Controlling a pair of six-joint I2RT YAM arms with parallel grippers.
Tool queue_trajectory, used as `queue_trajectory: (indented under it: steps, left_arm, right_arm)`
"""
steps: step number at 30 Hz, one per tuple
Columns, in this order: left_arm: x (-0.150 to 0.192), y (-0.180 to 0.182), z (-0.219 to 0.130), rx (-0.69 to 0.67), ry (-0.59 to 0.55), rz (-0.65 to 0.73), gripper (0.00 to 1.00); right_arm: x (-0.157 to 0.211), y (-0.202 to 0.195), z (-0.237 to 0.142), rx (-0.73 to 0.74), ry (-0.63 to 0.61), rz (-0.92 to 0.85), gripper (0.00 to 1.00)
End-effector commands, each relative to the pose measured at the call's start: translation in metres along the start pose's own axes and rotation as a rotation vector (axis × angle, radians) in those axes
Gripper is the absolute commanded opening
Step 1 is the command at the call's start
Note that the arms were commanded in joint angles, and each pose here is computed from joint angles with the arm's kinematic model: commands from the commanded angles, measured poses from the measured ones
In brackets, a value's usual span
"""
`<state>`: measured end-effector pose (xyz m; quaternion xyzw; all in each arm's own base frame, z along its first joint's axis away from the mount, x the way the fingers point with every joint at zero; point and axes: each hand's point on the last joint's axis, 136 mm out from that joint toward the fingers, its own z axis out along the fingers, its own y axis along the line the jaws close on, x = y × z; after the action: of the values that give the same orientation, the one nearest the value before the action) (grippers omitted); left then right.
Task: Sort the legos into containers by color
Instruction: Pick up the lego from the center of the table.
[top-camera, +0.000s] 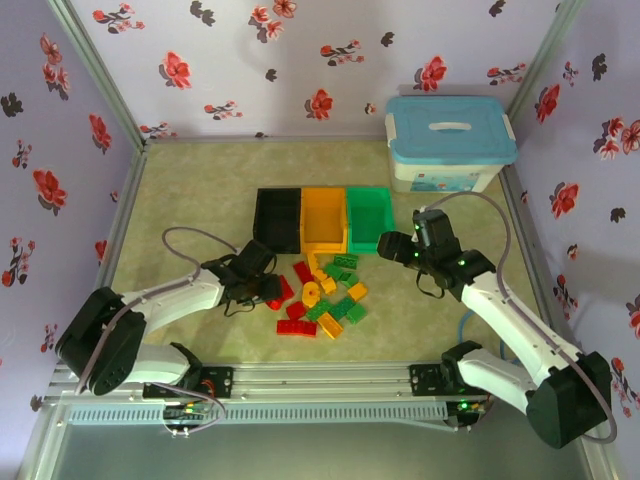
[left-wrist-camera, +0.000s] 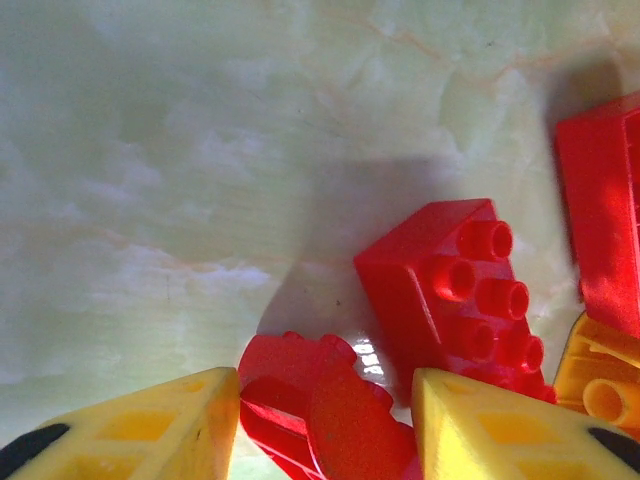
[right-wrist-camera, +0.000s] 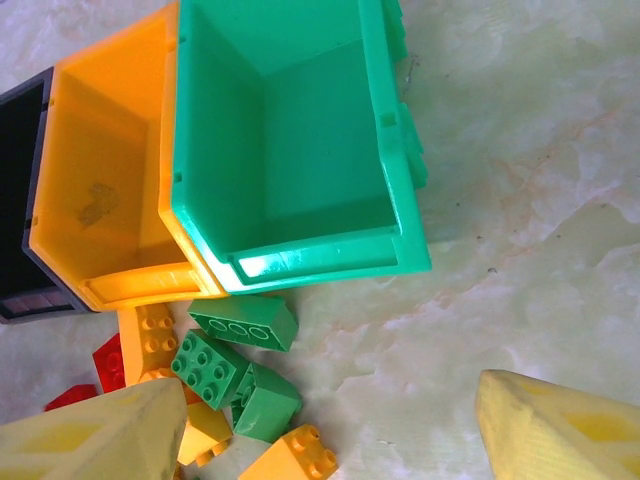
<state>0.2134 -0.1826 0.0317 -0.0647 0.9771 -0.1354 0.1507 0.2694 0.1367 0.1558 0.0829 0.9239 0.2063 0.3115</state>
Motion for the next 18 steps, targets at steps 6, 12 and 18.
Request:
queue_trajectory:
  steps: [6,12,18]
  left_arm:
    - [0.006,0.006,0.001,-0.015,0.028,-0.016,0.47]
    - [0.013,0.013,0.004,-0.035,0.044,-0.021,0.46]
    - [0.014,0.014,0.002,-0.026,0.037,-0.025,0.36]
  right_arm:
    - [-0.011,0.009,-0.004,-0.027,-0.049,0.017,0.76]
    - [-0.009,0.009,-0.001,-0.030,-0.045,0.022,0.76]
    - [-0.007,0.006,0.000,-0.025,-0.046,0.031,0.75]
